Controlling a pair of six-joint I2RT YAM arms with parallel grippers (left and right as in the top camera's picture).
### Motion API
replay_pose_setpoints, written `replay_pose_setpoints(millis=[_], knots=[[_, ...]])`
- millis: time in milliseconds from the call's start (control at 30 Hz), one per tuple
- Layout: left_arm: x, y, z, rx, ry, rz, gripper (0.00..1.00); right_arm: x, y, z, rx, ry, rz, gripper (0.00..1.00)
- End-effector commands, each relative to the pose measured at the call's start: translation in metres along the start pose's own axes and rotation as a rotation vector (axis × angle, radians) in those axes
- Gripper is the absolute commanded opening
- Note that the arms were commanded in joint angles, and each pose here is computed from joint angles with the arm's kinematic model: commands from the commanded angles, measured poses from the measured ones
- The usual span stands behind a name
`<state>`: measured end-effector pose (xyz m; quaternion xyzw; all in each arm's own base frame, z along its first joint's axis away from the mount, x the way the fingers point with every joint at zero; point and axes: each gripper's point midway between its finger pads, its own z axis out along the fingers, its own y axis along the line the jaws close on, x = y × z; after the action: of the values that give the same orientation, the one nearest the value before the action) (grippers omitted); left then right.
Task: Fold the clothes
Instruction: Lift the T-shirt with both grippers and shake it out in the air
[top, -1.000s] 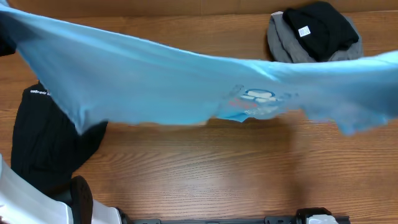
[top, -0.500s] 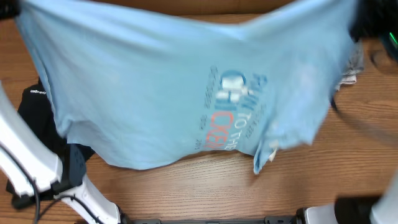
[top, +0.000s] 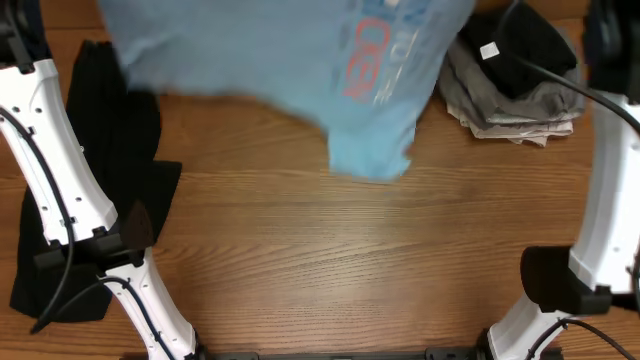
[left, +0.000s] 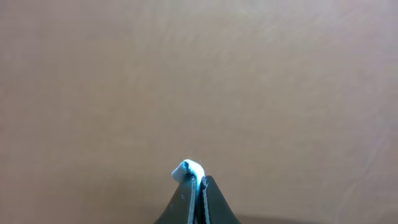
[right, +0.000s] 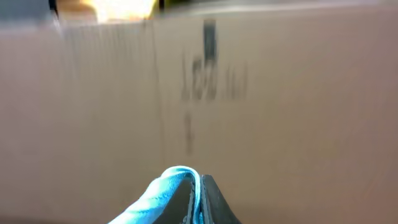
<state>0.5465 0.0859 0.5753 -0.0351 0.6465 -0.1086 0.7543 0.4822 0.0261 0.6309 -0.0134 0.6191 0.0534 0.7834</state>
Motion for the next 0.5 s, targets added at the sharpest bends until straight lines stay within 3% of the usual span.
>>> replay_pose_setpoints(millis=[0,100,200,400,433,467], knots=[[-0.034,-0.005,-0.021,-0.014,-0.066,0.024,0.04,-0.063,-0.007,-0.039,-0.024,-0.130,-0.026,0.04],[-0.019,0.007,-0.023,-0.043,-0.004,0.027,0.04,-0.043,-0.008,-0.035,-0.051,-0.060,-0.024,0.04],[0.013,0.020,-0.027,-0.082,0.129,0.064,0.04,0.002,-0.011,-0.024,-0.055,0.088,-0.003,0.04],[0.102,0.058,-0.060,-0.267,0.506,0.078,0.04,0.137,-0.006,-0.023,-0.113,0.531,0.068,0.04],[0.131,0.069,-0.077,-0.335,0.638,0.053,0.04,0.179,-0.005,-0.033,-0.119,0.684,0.105,0.04],[0.144,0.073,-0.085,-0.356,0.695,0.041,0.04,0.198,-0.005,-0.039,-0.116,0.753,0.121,0.04]])
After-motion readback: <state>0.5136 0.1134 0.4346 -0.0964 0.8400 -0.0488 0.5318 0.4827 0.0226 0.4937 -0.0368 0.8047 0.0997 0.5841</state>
